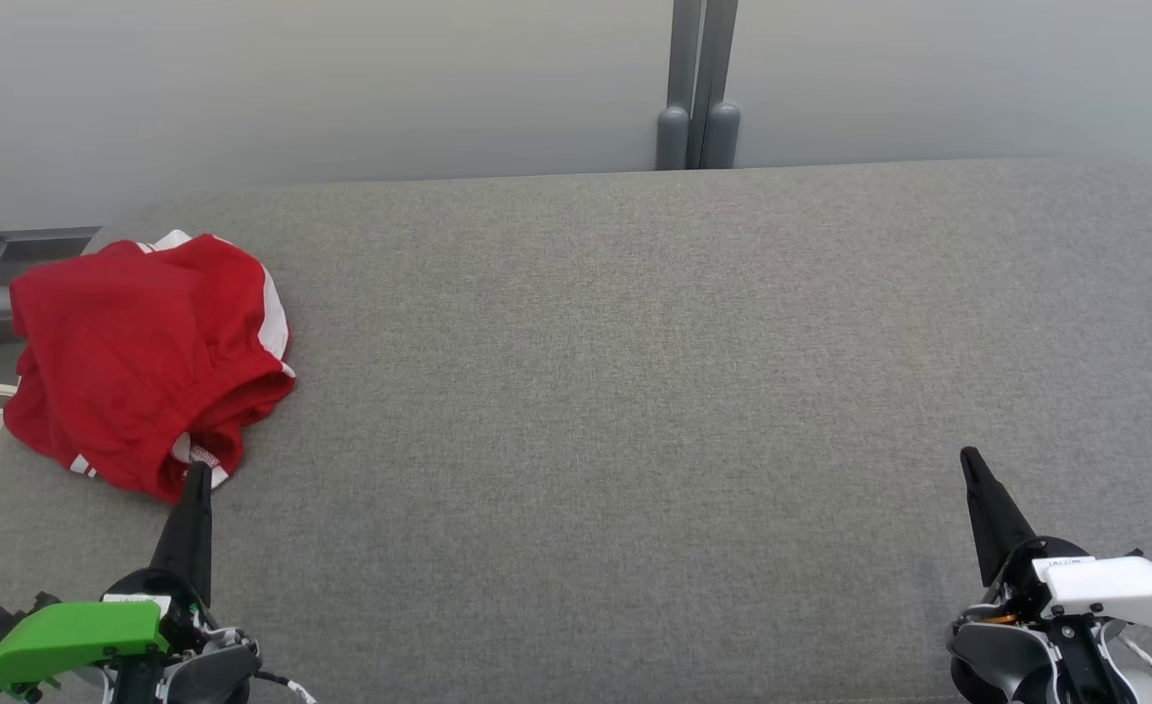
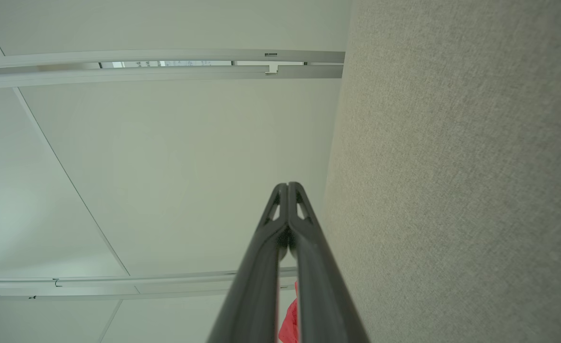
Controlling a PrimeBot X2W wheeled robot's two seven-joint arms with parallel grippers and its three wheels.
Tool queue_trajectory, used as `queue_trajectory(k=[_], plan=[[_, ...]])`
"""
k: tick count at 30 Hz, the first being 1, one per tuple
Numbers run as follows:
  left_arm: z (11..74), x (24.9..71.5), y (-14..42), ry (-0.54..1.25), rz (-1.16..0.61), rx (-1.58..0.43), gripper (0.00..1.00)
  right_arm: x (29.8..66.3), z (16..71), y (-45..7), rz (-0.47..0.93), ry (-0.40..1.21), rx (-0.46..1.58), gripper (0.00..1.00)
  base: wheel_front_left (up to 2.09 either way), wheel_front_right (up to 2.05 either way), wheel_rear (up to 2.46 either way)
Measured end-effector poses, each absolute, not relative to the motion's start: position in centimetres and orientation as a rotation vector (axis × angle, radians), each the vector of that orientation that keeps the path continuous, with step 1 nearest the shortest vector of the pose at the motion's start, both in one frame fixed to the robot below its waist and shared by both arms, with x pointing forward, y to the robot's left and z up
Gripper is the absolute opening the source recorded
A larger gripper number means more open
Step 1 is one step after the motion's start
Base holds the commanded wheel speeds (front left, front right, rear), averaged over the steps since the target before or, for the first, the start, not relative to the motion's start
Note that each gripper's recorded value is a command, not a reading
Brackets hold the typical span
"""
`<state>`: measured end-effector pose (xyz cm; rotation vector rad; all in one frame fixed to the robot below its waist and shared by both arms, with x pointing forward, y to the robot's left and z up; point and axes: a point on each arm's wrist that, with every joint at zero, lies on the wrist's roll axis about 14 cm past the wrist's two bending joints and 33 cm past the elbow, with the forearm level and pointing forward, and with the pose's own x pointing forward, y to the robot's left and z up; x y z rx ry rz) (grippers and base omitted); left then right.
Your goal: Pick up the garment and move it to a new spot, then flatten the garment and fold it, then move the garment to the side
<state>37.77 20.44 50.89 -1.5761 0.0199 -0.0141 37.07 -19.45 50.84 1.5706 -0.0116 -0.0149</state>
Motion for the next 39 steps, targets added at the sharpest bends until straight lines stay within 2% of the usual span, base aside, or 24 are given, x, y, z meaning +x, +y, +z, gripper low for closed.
queue_trajectory(k=[23, 24, 29, 39], plan=[[50.9, 37.8, 20.4, 0.02, -0.014, -1.576, 0.0, 37.1, 50.8, -19.4, -0.014, -0.011, 1.57, 0.0, 0.0, 0.0, 0.0], [50.8, 37.7, 20.4, 0.023, -0.011, -1.577, 1.0, 37.0, 50.7, -19.4, -0.018, -0.008, 1.57, 1.0, 0.0, 0.0, 0.0], [48.2, 36.6, 20.2, 0.083, 0.05, -1.592, 1.0, 36.1, 48.5, -18.9, -0.07, 0.043, 1.584, 1.0, 0.0, 0.0, 0.0], [47.8, 36.1, 20.0, 0.07, 0.083, -1.577, 1.0, 35.8, 48.3, -18.0, -0.065, 0.05, 1.564, 1.0, 0.0, 0.0, 0.0]])
